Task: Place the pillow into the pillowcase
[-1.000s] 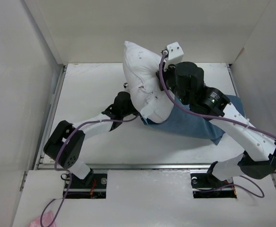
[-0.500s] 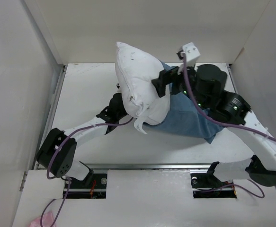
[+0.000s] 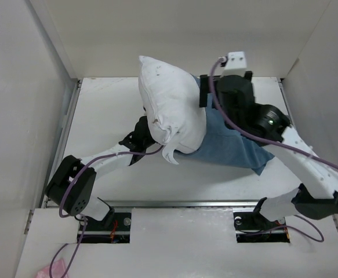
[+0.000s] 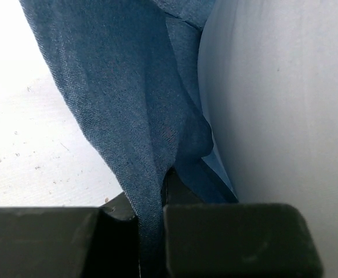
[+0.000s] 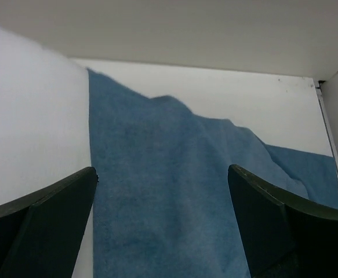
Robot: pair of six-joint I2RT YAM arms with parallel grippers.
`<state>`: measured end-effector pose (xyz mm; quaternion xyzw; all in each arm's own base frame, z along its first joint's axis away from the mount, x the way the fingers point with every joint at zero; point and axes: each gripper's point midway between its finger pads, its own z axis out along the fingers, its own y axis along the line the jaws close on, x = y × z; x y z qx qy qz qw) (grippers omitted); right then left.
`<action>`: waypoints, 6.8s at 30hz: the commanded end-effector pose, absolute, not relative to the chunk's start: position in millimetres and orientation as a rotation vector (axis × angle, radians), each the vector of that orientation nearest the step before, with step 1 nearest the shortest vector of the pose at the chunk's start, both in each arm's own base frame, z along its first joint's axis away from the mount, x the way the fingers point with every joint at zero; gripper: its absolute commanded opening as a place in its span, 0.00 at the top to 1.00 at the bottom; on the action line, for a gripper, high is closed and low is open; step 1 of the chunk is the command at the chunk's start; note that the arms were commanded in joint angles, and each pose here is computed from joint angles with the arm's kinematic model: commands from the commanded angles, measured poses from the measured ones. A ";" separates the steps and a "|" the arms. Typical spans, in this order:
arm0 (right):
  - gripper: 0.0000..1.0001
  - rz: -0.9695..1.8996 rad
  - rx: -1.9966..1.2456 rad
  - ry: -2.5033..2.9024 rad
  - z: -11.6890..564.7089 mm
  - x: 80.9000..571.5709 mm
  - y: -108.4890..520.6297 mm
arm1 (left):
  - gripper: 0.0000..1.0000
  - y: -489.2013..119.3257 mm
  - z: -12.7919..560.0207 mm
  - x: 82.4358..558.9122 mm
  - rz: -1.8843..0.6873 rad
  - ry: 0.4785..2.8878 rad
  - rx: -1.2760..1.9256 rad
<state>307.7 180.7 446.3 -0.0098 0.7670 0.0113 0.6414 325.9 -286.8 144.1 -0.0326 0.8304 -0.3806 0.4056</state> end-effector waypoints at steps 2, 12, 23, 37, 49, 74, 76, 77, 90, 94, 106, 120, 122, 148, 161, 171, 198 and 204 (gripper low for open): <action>0.00 -0.015 -0.130 1.865 414.9 313.8 200.5 | 1.00 -287.1 180.3 332.9 -0.974 1.963 -0.033; 0.00 -0.009 -0.247 1.914 389.0 314.6 228.3 | 1.00 -286.0 180.2 334.1 -0.962 1.970 -0.040; 0.13 0.032 -0.282 1.968 361.2 312.7 241.3 | 1.00 -273.8 184.8 335.1 -0.897 1.964 -0.064; 1.00 -0.441 0.128 1.784 394.5 323.6 158.4 | 1.00 -228.8 288.8 348.8 -0.719 1.776 -0.168; 1.00 -0.063 0.102 1.548 556.8 321.8 128.5 | 1.00 -187.6 538.0 364.6 -0.607 1.427 -0.087; 1.00 0.063 0.357 1.165 654.7 292.2 75.3 | 1.00 -215.3 671.0 266.4 -0.817 1.154 0.267; 1.00 -0.119 0.259 1.349 616.3 330.4 102.4 | 1.00 -178.2 683.6 241.1 -0.752 1.013 0.154; 1.00 -0.068 0.221 1.377 614.4 328.4 109.3 | 1.00 -156.6 690.7 241.4 -0.702 0.978 0.051; 1.00 0.203 0.106 1.173 675.5 291.5 125.3 | 1.00 -119.2 722.8 246.7 -0.576 0.947 -0.156; 1.00 0.384 -0.091 1.134 649.1 278.2 166.3 | 1.00 -144.0 732.8 255.4 -0.581 0.982 -0.047; 1.00 -0.078 0.438 0.960 730.5 283.1 54.2 | 1.00 -237.7 672.4 208.0 -0.846 1.061 0.391; 1.00 0.057 0.222 1.096 664.3 298.0 111.3 | 1.00 -73.0 711.3 272.0 -0.336 0.963 -0.412; 1.00 -0.234 0.458 1.057 668.5 331.5 71.8 | 1.00 -121.6 703.0 263.1 -0.476 1.006 -0.178; 1.00 -0.352 0.173 0.981 699.2 348.4 66.9 | 1.00 -137.6 602.3 384.6 -0.281 1.257 -0.320; 1.00 0.749 -0.702 1.540 401.8 339.2 333.3 | 0.97 -190.1 228.9 366.1 -0.473 2.020 -0.305; 1.00 0.606 -0.563 1.652 385.3 355.9 307.5 | 0.00 -75.7 189.4 265.0 -0.087 2.114 -0.806; 1.00 1.165 -1.397 1.772 282.8 188.9 474.1 | 0.95 -262.6 204.8 327.2 -1.043 1.841 -0.045; 1.00 1.281 -1.490 1.659 309.6 174.5 502.9 | 0.95 -284.5 217.1 310.5 -1.179 1.784 0.018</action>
